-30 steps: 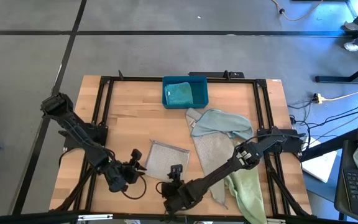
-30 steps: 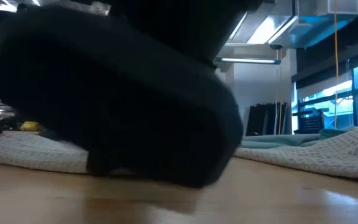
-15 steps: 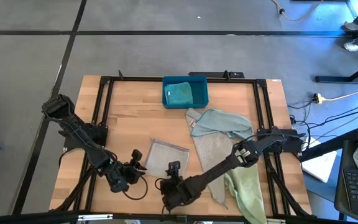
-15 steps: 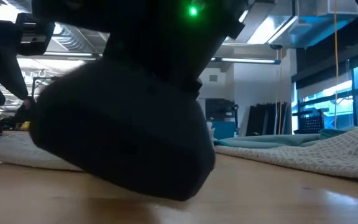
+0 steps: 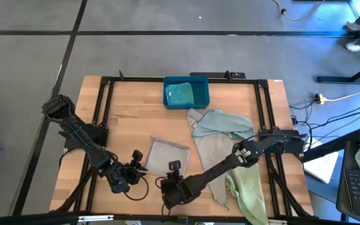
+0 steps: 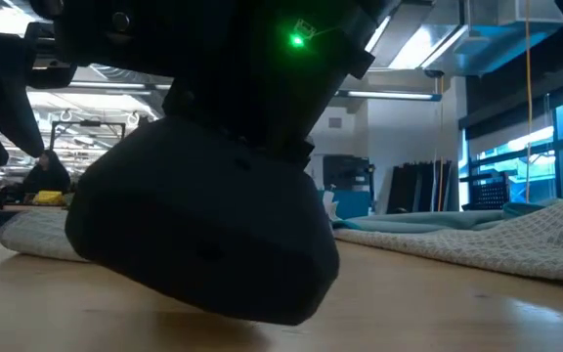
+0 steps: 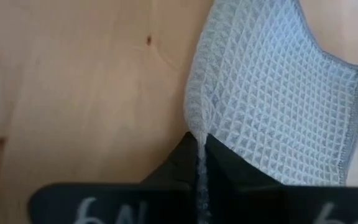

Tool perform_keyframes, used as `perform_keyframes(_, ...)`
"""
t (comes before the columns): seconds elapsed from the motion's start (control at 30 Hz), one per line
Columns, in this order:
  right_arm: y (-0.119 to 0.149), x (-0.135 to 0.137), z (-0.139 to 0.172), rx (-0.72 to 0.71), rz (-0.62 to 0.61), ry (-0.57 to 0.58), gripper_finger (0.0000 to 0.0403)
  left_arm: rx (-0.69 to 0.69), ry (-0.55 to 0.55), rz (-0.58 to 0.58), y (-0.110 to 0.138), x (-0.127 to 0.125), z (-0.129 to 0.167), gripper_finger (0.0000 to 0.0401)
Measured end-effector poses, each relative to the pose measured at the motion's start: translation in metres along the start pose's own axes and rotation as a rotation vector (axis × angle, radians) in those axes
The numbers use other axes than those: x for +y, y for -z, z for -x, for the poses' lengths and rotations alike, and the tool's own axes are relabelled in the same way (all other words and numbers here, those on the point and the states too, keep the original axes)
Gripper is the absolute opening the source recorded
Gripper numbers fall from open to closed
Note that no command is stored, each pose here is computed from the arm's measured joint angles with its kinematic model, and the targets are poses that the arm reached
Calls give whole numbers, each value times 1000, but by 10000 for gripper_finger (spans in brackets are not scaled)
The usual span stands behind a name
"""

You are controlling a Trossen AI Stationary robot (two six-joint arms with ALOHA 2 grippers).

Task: Fold microfiber towels
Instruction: Put the left folded gray towel into the blue bin

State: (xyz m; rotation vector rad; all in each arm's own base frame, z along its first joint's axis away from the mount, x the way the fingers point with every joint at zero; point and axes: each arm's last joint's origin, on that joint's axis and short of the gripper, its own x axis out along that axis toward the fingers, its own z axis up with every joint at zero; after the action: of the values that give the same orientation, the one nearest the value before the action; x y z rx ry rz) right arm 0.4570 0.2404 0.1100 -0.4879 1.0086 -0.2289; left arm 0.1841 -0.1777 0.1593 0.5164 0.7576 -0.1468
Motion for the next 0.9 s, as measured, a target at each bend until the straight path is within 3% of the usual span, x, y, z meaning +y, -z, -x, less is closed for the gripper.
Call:
perform_keyframes(0.3, -9, -11, 0, -6, 9, 10, 8, 26, -4, -14, 3, 0, 0, 78)
perform_keyframes(0.53, -32, -42, 27, 12, 4, 50, 8, 135, -57, -65, 21, -7, 12, 78)
perform_keyframes(0.9, -38, -97, 43, 66, -9, 107, 7, -39, -166, -13, 20, -7, 54, 78)
